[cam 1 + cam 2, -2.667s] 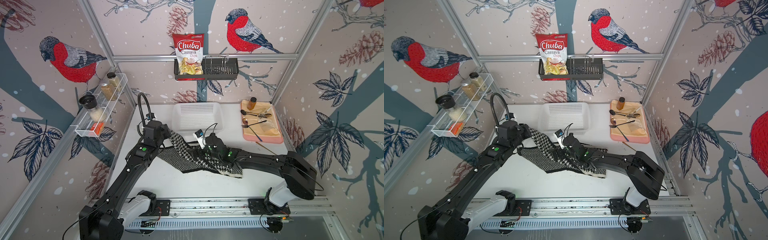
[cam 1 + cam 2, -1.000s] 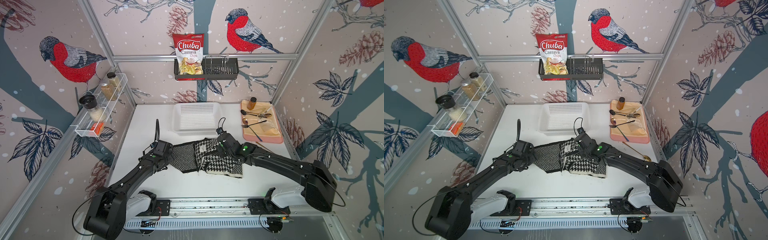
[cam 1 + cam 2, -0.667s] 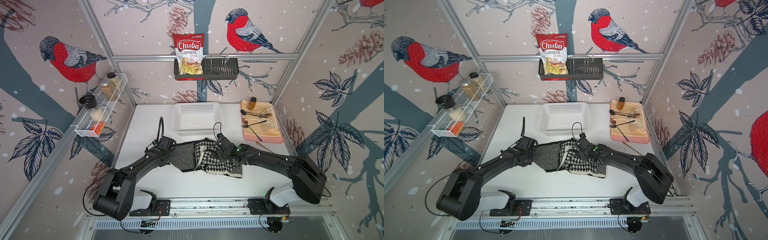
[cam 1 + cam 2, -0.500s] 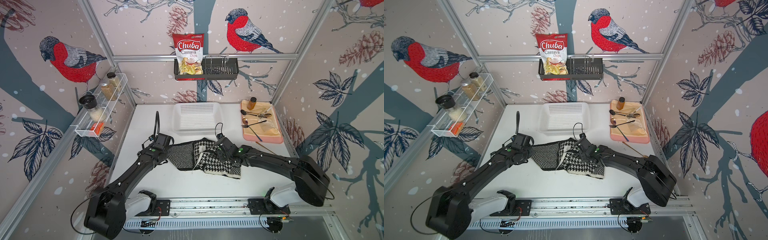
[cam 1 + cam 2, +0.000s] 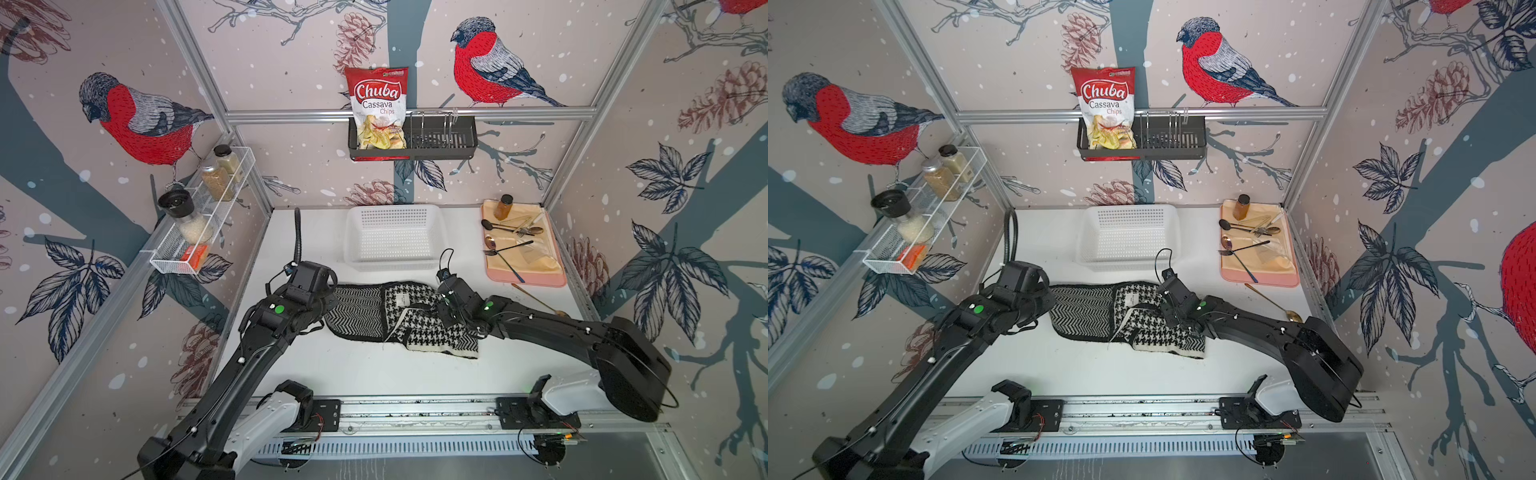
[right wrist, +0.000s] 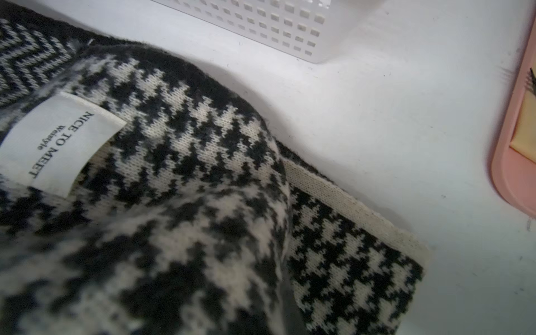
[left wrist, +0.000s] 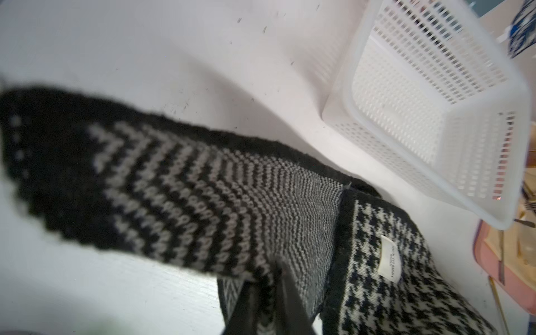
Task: Roll up the scarf and place it into the basket
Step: Flatten out the scarf at the center of the board.
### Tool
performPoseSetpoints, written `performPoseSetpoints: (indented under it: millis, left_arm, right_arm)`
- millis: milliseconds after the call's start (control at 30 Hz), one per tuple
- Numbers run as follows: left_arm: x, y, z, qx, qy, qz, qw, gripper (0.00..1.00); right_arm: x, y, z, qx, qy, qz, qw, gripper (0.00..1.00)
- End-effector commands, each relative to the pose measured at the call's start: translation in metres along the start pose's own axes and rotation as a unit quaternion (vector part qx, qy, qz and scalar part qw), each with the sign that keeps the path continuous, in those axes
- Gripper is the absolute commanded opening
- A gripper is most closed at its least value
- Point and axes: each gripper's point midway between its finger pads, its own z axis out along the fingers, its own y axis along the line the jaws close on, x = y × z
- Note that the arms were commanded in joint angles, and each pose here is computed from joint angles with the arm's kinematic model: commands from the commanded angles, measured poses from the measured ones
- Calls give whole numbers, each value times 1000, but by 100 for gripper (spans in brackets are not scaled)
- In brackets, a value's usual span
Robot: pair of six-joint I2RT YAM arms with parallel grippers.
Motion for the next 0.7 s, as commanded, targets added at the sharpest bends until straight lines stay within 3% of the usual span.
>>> performPoseSetpoints:
  millis: [0,33,67,133,200,267,533,600,667]
  left_arm:
    - [-8,-9,48,-6,30,28,999,62]
    - [-10,-5,65,-28,54,22,998,76]
    - [-14,0,76,-60,70,24,995,82]
    - [-24,1,82,-91,70,34,993,88]
    - [-31,-6,78,-67,49,36,996,92]
    - [-32,-7,71,-54,35,35,997,92]
    - [30,36,92,-70,91,2,993,92]
    - [40,41,96,-66,94,-9,993,92]
    - [42,43,96,-64,91,-16,994,92]
  right_arm:
    - [-1,5,5,-12,2,-7,1000,0]
    - [0,5,6,-10,6,-8,1000,0]
    - [2,4,7,-8,10,-9,1000,0]
    - [3,3,7,-6,11,-6,1000,0]
    - [5,4,8,-10,10,-2,1000,0]
    - [4,7,11,-15,10,-3,1000,0]
    - [7,-4,28,-4,32,8,999,0]
    - [19,-17,41,23,65,17,997,0]
    - [45,-45,55,94,128,32,987,0]
